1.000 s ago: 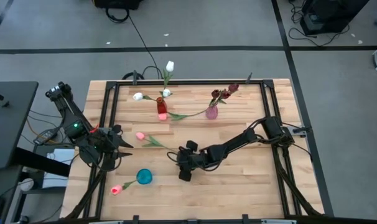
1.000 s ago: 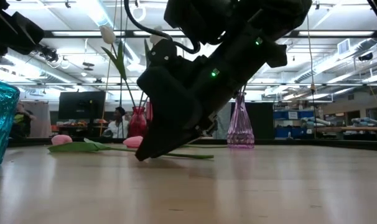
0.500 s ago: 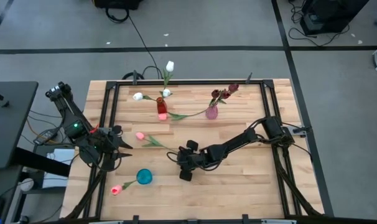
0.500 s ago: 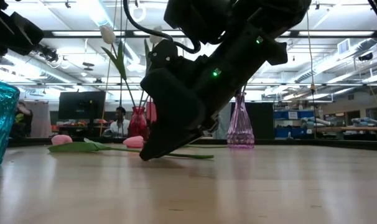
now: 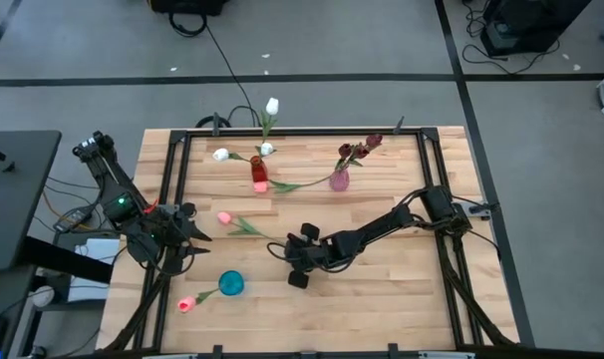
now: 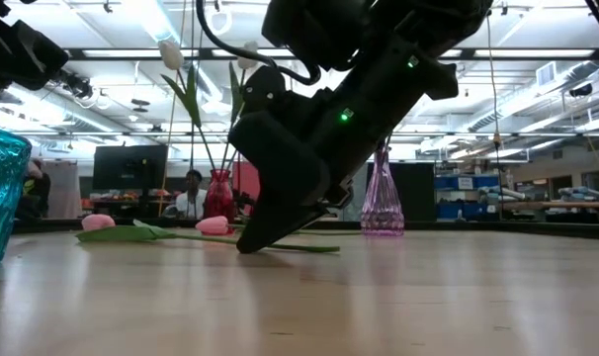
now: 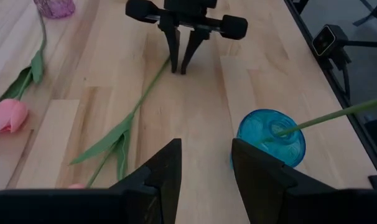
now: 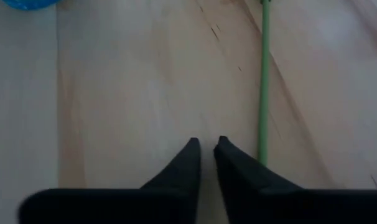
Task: Sort flowers into vase by color
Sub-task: Put the bottom pink tulip into the blue vase
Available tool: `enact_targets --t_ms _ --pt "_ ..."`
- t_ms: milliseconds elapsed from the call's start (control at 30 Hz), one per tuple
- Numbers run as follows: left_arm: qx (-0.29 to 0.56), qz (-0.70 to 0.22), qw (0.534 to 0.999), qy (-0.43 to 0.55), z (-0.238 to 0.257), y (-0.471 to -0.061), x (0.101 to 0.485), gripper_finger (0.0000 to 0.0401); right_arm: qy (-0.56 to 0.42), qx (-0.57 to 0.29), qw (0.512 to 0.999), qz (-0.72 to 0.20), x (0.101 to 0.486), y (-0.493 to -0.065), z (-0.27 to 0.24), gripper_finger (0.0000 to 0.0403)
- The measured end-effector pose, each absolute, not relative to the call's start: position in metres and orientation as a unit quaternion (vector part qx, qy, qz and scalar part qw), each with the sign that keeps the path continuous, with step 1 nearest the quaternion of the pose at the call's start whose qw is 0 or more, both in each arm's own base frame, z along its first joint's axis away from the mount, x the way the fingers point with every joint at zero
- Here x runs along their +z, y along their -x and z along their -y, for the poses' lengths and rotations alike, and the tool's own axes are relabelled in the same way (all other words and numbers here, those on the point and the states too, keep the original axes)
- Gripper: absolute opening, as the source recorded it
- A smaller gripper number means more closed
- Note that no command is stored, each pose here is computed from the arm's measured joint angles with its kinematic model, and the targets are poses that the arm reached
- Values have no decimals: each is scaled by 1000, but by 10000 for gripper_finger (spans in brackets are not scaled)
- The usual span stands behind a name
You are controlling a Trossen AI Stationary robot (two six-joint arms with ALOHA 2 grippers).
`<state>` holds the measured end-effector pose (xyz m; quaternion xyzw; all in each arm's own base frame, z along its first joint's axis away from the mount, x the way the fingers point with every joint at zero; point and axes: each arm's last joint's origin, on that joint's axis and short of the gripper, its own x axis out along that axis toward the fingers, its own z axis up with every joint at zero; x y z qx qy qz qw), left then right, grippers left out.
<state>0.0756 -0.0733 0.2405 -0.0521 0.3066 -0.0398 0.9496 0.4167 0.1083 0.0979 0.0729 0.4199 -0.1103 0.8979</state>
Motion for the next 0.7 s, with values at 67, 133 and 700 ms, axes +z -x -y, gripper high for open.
enact_targets --t_ms 67,133,700 --pt "-40 -307 950 52 73 -76 241 147 -73 -110 896 -423 98 -416 -108 42" --pt "-40 -307 949 52 73 -76 241 147 -74 -109 895 -425 98 -416 -108 17" --pt "-19 -270 960 68 74 -78 245 147 -77 -129 899 -411 106 -424 -73 111"
